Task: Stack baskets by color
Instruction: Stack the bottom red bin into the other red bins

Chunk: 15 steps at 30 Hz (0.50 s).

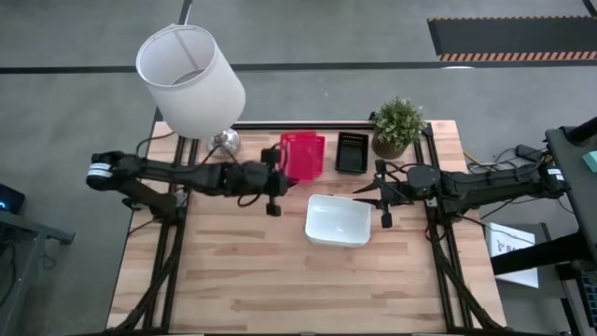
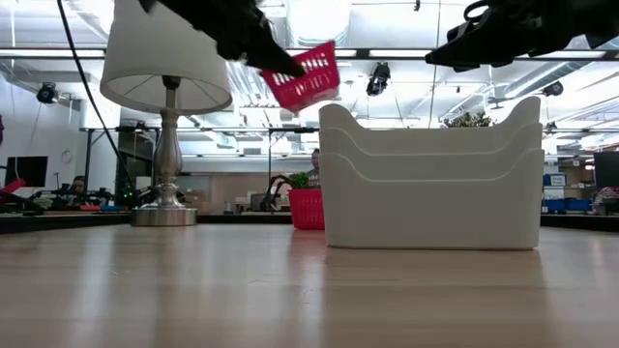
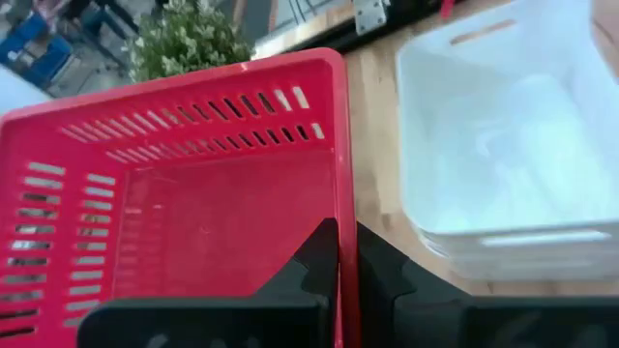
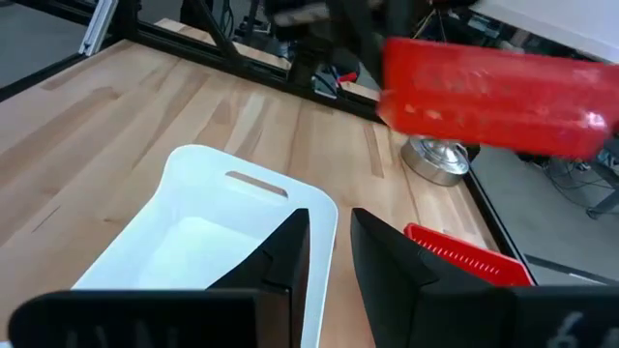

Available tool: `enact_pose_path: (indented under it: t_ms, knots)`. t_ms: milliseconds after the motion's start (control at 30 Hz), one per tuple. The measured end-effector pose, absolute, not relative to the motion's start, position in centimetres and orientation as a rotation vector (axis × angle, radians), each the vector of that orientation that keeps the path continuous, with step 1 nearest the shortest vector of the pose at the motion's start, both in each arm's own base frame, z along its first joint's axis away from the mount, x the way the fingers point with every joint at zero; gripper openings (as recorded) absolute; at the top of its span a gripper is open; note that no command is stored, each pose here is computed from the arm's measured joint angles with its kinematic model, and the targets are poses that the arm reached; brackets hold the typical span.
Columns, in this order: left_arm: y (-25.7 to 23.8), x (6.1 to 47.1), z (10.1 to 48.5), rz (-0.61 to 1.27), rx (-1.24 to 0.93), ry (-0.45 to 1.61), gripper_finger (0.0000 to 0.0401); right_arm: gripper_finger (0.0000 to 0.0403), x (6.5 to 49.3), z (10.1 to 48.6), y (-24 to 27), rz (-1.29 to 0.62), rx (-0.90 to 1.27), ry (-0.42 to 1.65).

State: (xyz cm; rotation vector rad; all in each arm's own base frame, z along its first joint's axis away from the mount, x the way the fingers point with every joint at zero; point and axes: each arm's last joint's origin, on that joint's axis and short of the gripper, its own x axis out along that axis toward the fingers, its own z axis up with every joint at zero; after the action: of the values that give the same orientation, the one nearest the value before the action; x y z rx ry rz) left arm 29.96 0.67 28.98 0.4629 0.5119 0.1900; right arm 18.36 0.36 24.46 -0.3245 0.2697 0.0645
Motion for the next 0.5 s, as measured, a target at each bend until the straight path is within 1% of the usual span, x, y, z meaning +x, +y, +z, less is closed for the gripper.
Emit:
enact_pose_path:
  t_ms: [133, 300, 500]
  knots:
    - [3.2, 31.0, 28.1, 0.159, 0.465, 0.499, 0.0000, 0.0067, 18.3, 24.5, 0.4, 0.066, -0.334, 0.266]
    - [6.2, 32.4, 26.1, 0.178, 0.472, 0.571, 0.0000, 0.0064, 18.2, 24.5, 0.4, 0.068, -0.352, 0.268]
    - [8.6, 34.2, 24.2, 0.122, 0.487, 0.631, 0.0000, 0.0064, 18.2, 24.5, 0.3, 0.068, -0.360, 0.269]
